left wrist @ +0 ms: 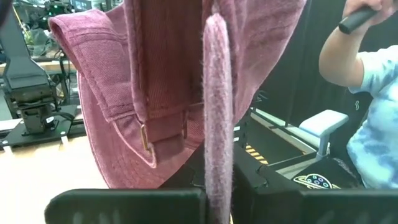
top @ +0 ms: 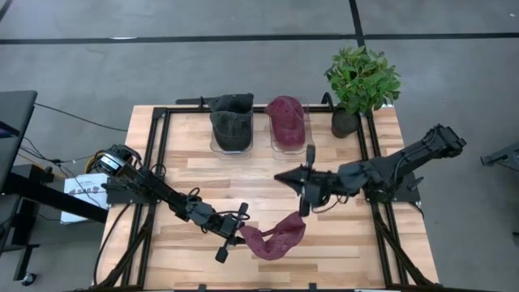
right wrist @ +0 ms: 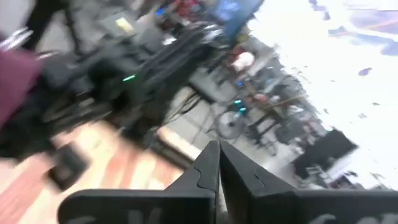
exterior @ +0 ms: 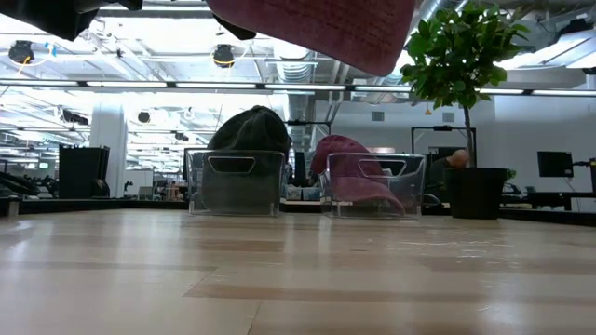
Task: Pick & Place hat
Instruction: Put the red cap into the right transparent bin
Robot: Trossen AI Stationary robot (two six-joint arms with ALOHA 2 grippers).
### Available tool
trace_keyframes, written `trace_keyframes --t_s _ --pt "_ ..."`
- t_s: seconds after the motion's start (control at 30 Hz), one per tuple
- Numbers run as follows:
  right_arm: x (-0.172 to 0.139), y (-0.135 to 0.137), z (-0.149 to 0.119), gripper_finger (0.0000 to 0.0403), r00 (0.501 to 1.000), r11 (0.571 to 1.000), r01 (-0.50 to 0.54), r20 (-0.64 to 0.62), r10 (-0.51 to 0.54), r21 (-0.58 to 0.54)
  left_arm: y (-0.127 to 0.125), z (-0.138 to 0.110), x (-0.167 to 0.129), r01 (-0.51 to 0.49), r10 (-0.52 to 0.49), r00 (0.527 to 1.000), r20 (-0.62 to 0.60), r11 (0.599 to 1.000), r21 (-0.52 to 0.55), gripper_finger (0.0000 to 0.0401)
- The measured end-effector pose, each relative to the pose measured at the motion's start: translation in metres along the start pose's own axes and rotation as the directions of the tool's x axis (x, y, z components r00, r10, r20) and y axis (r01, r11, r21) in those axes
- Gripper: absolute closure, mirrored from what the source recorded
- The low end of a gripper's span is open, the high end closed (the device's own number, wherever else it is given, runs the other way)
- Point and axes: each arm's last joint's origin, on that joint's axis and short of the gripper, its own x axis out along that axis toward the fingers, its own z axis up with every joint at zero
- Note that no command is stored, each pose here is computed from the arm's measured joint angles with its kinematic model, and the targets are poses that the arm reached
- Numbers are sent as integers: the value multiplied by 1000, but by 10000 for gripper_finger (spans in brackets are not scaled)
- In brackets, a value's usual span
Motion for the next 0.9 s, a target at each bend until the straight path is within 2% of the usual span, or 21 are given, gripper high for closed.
trace_keyframes --t_s 0.17,0.3,0.47,0.67,0.9 --pt "10 -20 -5 401 987 977 158 -9 -159 140 0 0 0 -5 5 1000 0 1000 3 380" --pt "30 -13 -19 402 985 964 170 -75 -158 205 1 1 0 -14 14 1000 10 1000 3 380" --pt "55 20 -32 403 987 966 115 -136 -84 234 2 1 0 -21 21 1000 14 1000 3 380" --pt "57 61 -24 403 994 963 -18 -97 45 269 2 1 0 -20 20 1000 14 1000 2 380" --pt "35 68 0 403 997 954 -73 -1 76 291 2 1 0 -20 20 1000 13 1000 2 380"
